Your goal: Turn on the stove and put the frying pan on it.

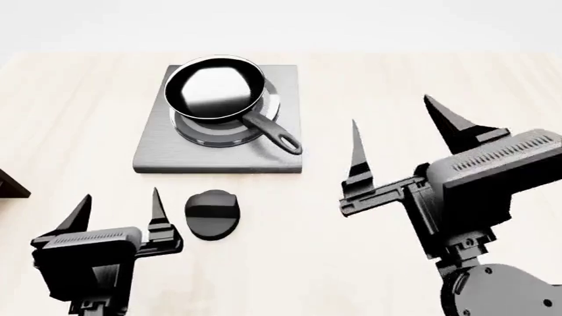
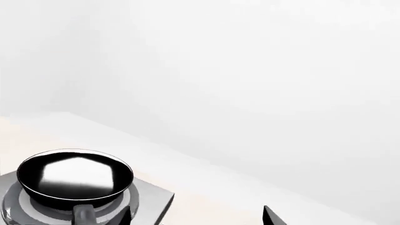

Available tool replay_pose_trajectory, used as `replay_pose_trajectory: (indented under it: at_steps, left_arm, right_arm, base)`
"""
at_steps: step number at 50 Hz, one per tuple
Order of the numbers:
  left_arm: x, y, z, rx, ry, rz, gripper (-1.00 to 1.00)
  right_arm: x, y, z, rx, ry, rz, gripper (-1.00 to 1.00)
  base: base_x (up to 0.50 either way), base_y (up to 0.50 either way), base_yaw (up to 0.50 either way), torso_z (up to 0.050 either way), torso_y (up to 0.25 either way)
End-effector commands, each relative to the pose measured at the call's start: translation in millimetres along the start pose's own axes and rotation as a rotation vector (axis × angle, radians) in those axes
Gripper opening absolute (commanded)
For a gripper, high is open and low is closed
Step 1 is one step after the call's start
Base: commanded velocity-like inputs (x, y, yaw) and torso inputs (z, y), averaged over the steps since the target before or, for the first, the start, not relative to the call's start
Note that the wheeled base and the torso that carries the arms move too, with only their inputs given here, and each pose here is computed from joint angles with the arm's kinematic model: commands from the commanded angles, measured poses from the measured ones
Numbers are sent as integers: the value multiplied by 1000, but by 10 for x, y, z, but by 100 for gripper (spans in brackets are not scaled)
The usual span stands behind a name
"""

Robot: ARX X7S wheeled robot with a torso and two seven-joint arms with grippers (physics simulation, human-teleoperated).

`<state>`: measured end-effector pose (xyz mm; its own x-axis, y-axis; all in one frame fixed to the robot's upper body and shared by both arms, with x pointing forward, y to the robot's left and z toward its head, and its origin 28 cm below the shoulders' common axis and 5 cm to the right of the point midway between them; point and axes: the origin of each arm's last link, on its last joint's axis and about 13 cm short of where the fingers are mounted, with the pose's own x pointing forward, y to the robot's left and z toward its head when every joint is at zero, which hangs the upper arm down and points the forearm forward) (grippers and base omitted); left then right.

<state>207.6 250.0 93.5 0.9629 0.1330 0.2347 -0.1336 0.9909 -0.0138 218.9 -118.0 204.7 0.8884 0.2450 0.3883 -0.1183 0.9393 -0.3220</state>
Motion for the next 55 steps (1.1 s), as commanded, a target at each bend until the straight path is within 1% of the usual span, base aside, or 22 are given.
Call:
replay_pose_trajectory:
  at_steps: [1,3,5,11,12,14,16,17,19,20,24,26,27,29,31,32,36,43,55]
  left_arm:
    - [30,22,112,-10,-64,26,100]
    - [28,25,124,-12,-78,28,100]
    - [22,34,157,-25,-108,35,100]
    - [24,76,241,-59,-188,66,100]
    - [16,90,277,-75,-218,74,100]
    - [8,102,304,-91,-239,76,100]
    - [0,115,335,-110,-267,84,100]
    - [-6,121,353,-117,-290,88,100]
    - [-6,122,352,-117,-290,88,100]
    - [-38,147,426,-176,-371,97,100]
    - [-63,184,481,-226,-439,115,100]
    - [-73,197,499,-248,-462,122,100]
    - [-90,211,519,-276,-491,126,100]
    - [-105,223,528,-289,-517,135,100]
    - [-110,229,535,-294,-530,143,100]
    - [-113,238,545,-313,-542,148,100]
    - [-112,257,565,-338,-572,174,100]
    - [-109,268,566,-343,-593,196,100]
    - [-112,276,561,-346,-601,210,100]
  right_arm:
    - [-534,-69,-3,34,-155,-91,100]
    - [-578,-77,-13,25,-173,-108,100]
    - [-664,-95,-11,41,-203,-119,100]
    - [-857,-147,-14,12,-278,-175,100]
    - [-900,-185,16,11,-326,-223,100]
    - [-945,-218,40,25,-340,-234,100]
    - [-988,-260,78,38,-394,-276,100]
    - [-1014,-277,90,44,-402,-283,100]
    - [-1017,-280,90,44,-402,-283,100]
    - [-1073,-321,118,77,-440,-321,100]
    - [-1148,-352,137,110,-484,-333,100]
    - [-1145,-349,139,111,-516,-342,100]
    - [-1159,-343,134,95,-532,-366,100]
    - [-1205,-374,164,110,-564,-379,100]
    - [-1244,-406,192,101,-574,-382,100]
    - [-1270,-417,204,92,-599,-401,100]
    - [-1332,-461,251,98,-641,-428,100]
    - [-1352,-471,250,84,-662,-444,100]
    - [-1372,-482,260,83,-675,-462,100]
  base:
    - [0,0,0,0,0]
    - [0,0,0,0,0]
    - [0,0,0,0,0]
    - [0,0,0,0,0]
    - [0,0,0,0,0]
    - [0,0,0,0,0]
    - [0,0,0,0,0]
    - [0,0,0,0,0]
    - [0,0,0,0,0]
    - [0,0,0,0,0]
    - [0,0,0,0,0]
    - [0,0,0,0,0]
    - [0,0,0,0,0]
    - [0,0,0,0,0]
    - [0,0,0,0,0]
    - [0,0,0,0,0]
    - [0,0,0,0,0]
    - [0,0,0,0,-3]
    - [0,0,0,0,0]
